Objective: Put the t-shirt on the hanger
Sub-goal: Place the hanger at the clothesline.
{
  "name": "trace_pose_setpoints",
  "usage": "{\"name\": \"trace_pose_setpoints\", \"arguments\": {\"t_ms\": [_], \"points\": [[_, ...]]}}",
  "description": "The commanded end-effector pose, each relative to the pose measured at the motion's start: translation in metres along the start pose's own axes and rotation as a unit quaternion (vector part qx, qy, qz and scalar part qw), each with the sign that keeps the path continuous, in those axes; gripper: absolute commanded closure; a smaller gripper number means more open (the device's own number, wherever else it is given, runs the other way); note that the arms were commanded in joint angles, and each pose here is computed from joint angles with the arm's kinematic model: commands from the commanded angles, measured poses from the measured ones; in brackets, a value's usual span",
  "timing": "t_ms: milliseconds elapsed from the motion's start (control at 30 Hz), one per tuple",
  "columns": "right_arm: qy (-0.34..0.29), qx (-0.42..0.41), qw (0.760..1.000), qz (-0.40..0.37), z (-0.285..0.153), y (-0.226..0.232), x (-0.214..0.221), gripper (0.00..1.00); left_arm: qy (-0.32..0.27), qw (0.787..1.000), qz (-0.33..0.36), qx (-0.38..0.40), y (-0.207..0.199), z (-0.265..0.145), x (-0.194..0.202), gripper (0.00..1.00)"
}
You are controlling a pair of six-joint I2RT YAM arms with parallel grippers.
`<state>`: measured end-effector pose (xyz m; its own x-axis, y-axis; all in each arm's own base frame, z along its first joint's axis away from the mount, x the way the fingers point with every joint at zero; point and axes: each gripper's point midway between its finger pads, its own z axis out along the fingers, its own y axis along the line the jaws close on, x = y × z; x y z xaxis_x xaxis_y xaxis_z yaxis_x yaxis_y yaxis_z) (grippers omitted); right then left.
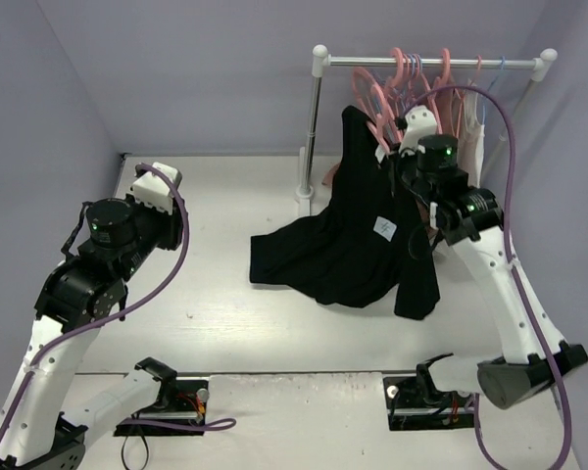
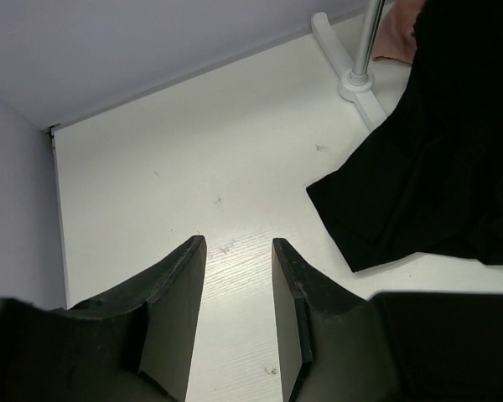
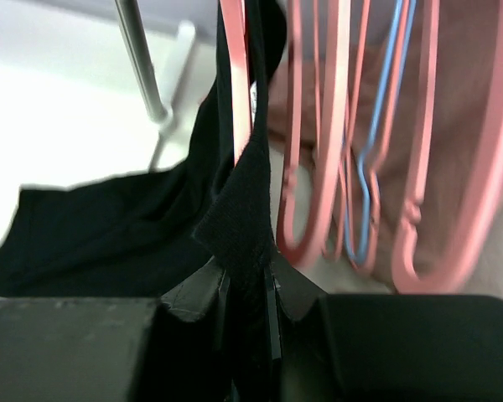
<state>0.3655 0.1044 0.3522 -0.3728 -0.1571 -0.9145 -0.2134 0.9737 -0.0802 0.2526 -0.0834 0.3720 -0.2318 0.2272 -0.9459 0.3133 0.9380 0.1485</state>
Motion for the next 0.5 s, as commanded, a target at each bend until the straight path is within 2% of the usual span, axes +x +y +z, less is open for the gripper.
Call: {"name": "trace_pose_setpoints", "arguments": {"t_ms": [0, 167, 467], "points": [[-0.179, 0.013, 0.983, 0.048, -0.005, -0.008, -0.113, 1.00, -0.048, 0.999, -0.010, -0.007, 0.005, -0.003, -0.026, 0.67], [-0.202, 0.031, 0.977, 0.059, 0.015, -0.017, -0.142, 1.00, -0.038, 0.999, -0.002, -0.010, 0.005, 0.001, -0.021, 0.67], [-0.187, 0.016, 0.979, 0.075, 0.084, -0.011, -0.143, 1.00, -0.033, 0.999, -0.007, 0.003, -0.002, 0.006, -0.008, 0.67]]}}
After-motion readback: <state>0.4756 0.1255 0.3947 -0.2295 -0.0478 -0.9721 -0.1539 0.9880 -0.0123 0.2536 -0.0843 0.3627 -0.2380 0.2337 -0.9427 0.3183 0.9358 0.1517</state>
